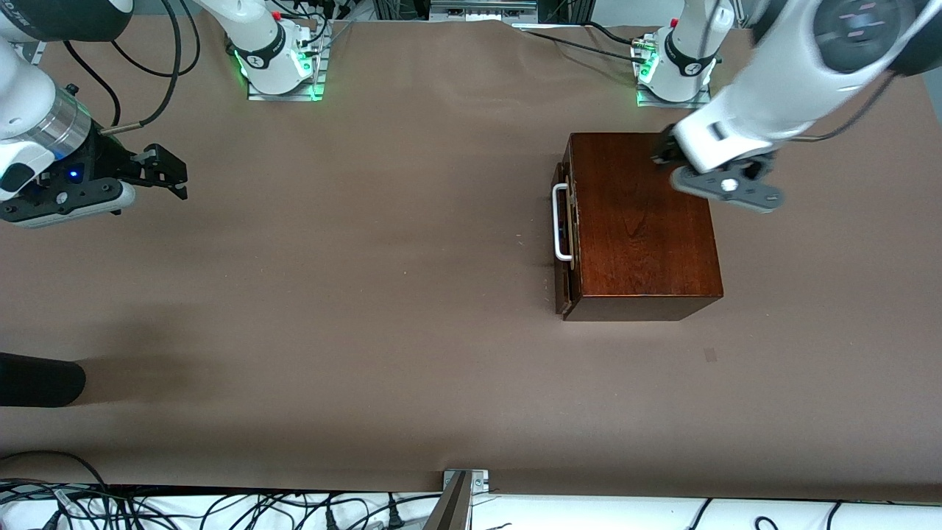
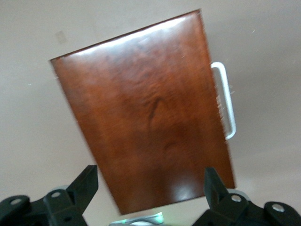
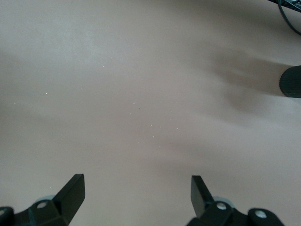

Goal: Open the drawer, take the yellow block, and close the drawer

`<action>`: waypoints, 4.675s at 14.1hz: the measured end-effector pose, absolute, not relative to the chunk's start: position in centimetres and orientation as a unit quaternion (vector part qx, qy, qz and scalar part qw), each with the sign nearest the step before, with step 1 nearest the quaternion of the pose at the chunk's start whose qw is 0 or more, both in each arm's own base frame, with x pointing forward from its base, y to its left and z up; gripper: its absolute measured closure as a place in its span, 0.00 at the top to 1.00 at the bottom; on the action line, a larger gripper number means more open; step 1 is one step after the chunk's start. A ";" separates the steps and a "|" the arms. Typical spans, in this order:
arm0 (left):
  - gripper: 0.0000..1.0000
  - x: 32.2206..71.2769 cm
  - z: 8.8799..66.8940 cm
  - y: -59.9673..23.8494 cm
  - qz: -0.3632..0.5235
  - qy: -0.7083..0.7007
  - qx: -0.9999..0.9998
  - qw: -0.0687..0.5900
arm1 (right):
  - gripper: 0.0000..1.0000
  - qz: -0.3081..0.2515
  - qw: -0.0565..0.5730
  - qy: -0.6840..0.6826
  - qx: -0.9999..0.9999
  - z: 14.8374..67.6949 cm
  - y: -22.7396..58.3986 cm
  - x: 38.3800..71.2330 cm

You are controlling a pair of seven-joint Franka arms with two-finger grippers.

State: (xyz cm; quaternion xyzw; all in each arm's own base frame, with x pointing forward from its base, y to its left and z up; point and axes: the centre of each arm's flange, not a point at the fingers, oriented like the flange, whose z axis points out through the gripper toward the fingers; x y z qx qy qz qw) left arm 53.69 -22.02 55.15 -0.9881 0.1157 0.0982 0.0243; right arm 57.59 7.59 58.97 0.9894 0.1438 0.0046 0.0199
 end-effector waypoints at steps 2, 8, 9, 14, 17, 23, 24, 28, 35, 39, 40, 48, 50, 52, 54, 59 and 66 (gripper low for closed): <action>1.00 53.5 53.0 -25.9 0.098 0.077 -0.992 0.024 | 1.00 0.005 0.020 0.143 0.989 59.0 7.5 57.6; 1.00 51.9 43.7 -36.5 0.080 0.030 -0.992 0.090 | 1.00 0.005 0.020 0.143 0.989 59.0 7.5 57.6; 1.00 51.9 42.3 -37.4 0.079 0.024 -0.992 0.092 | 1.00 0.005 0.020 0.143 0.989 59.0 7.5 57.6; 1.00 51.4 37.8 -40.0 0.068 0.007 -0.990 0.120 | 1.00 0.004 0.020 0.143 0.990 59.0 7.5 57.6; 1.00 49.4 35.9 -42.1 0.066 -0.009 -0.988 0.141 | 1.00 0.004 0.020 0.143 0.990 59.0 7.5 57.6; 1.00 46.0 30.7 -43.2 0.046 -0.005 -0.980 0.191 | 1.00 0.004 0.020 0.143 0.990 59.0 7.5 57.6; 1.00 45.8 30.1 -43.1 0.046 -0.004 -0.981 0.191 | 1.00 0.004 0.020 0.143 0.990 59.0 7.5 57.6; 1.00 45.9 27.8 -43.1 0.041 -0.001 -0.980 0.193 | 1.00 0.004 0.020 0.143 0.990 59.0 7.5 57.6; 1.00 45.4 26.1 -44.9 0.023 0.006 -0.985 0.171 | 1.00 0.004 0.020 0.143 0.990 59.0 7.5 57.6; 1.00 45.5 26.2 -45.4 0.012 0.000 -0.988 0.156 | 1.00 0.004 0.020 0.143 0.990 59.0 7.5 57.6; 1.00 45.6 26.3 -45.5 0.011 0.000 -0.988 0.153 | 1.00 0.004 0.020 0.143 0.990 59.0 7.5 57.6; 1.00 46.1 27.3 -50.7 -0.001 -0.011 -0.994 0.107 | 1.00 0.004 0.020 0.143 0.990 59.0 7.5 57.6; 1.00 46.2 27.3 -50.7 0.001 -0.012 -0.994 0.108 | 1.00 0.004 0.020 0.143 0.990 59.0 7.5 57.6; 1.00 46.2 27.3 -50.8 0.002 -0.012 -0.994 0.109 | 1.00 0.004 0.020 0.143 0.990 59.0 7.5 57.6; 1.00 46.2 27.3 -50.8 0.003 -0.012 -0.994 0.110 | 1.00 0.004 0.020 0.143 0.990 59.0 7.5 57.6; 1.00 46.8 28.4 -51.2 0.008 -0.016 -0.992 0.123 | 1.00 0.004 0.020 0.143 0.990 59.0 7.5 57.6; 1.00 47.3 36.3 -52.3 -0.005 -0.007 -0.992 0.126 | 1.00 0.005 0.020 0.143 0.990 59.0 7.5 57.6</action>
